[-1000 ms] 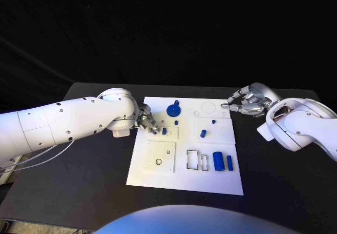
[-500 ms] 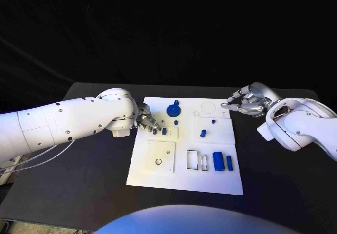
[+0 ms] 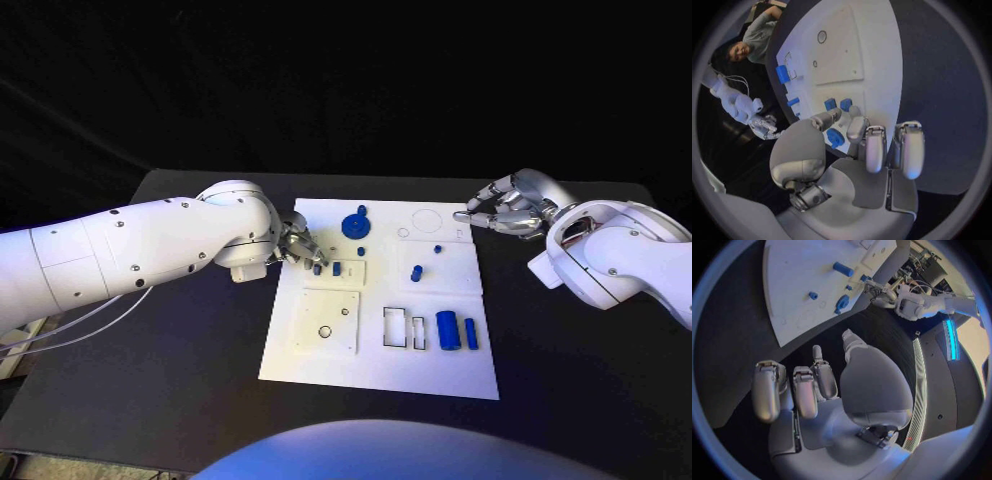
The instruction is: Assemble the parts on the task board
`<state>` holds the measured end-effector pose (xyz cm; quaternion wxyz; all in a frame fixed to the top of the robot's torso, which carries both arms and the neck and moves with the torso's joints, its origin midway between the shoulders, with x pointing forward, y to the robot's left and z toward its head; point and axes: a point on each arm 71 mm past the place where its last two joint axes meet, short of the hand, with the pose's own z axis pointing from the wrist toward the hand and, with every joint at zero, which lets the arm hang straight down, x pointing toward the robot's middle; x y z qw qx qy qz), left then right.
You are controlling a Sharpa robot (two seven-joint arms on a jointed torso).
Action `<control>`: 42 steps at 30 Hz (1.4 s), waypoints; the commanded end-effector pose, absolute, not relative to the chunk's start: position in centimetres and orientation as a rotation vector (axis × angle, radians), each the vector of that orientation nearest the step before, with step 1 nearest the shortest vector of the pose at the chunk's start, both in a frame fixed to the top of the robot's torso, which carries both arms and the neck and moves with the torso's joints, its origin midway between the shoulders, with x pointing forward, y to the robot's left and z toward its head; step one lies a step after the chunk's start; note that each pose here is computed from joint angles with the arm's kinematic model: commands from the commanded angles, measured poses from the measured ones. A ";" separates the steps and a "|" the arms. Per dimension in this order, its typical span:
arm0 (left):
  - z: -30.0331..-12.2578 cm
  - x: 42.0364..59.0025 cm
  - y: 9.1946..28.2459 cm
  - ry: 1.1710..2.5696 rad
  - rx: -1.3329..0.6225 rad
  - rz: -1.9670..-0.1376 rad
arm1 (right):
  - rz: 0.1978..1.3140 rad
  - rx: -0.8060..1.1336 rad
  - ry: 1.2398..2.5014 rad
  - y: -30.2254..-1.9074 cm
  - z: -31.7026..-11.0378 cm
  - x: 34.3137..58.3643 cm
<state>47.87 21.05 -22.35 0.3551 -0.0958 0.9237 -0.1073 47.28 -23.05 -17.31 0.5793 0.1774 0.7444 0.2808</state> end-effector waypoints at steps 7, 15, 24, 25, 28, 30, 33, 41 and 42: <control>-22.3 47.5 20.7 2.403 -0.265 -0.342 | 0.659 0.404 1.745 -23.0 -17.3 47.2; -22.2 47.4 20.6 2.393 -0.263 -0.357 | 0.658 0.404 1.745 -23.0 -17.3 47.2; -22.2 47.5 20.8 2.396 -0.268 -0.347 | 0.657 0.404 1.746 -23.0 -17.3 47.2; -22.2 47.5 20.9 2.398 -0.267 -0.345 | 0.657 0.404 1.746 -23.0 -17.3 47.2; -22.3 47.5 21.0 2.404 -0.266 -0.337 | 0.656 0.404 1.747 -23.0 -17.3 47.2; -22.3 47.5 21.0 2.406 -0.266 -0.334 | 0.655 0.404 1.747 -23.0 -17.3 47.2; -22.3 47.5 21.1 2.409 -0.264 -0.328 | 0.655 0.404 1.747 -23.0 -17.3 47.2; -22.4 47.6 21.0 2.410 -0.262 -0.328 | 0.656 0.402 1.747 -23.0 -17.3 47.2; -22.4 47.6 21.0 2.409 -0.262 -0.329 | 0.656 0.402 1.747 -23.0 -17.3 47.2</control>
